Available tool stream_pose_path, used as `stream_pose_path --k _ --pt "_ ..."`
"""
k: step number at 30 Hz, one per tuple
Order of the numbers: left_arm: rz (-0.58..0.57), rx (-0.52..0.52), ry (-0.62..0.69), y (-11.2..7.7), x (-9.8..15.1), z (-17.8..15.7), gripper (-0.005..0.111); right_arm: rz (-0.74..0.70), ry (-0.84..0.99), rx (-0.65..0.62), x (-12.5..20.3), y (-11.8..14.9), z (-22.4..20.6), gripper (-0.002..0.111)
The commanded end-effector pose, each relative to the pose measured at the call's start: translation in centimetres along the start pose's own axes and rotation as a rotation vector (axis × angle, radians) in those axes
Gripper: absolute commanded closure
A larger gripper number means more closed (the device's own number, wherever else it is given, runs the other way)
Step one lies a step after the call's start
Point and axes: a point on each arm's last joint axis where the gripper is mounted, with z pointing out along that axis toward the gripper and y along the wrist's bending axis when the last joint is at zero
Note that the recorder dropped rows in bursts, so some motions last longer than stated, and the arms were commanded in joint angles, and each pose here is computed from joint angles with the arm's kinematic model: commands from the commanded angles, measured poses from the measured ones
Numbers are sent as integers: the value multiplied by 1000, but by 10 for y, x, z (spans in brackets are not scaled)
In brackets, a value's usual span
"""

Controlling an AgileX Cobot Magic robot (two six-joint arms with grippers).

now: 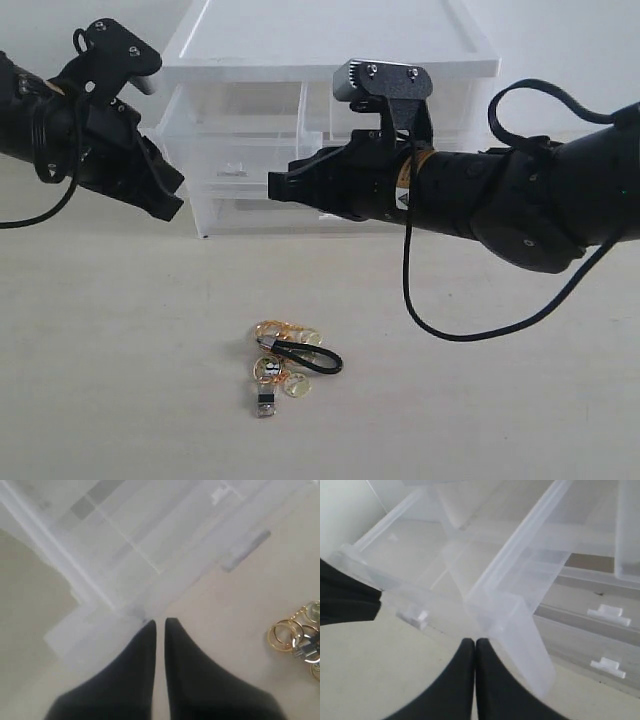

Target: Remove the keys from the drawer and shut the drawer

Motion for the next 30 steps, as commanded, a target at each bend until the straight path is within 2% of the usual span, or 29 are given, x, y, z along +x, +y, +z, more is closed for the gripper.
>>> stream_pose_path --k 1,15,23,30 --pt "-20 -25 -40 5 -6 -3 103 -2 -36 17 -5 -7 3 108" --pt "-9 -136 -147 17 -17 3 103 -15 -104 18 -26 -7 13 108" --pt "5 -137 -142 25 -26 22 103 -20 -104 32 -28 -13 37 108" --pt "29 -191 -168 33 -31 32 103 -46 -136 81 -31 -19 45 108"
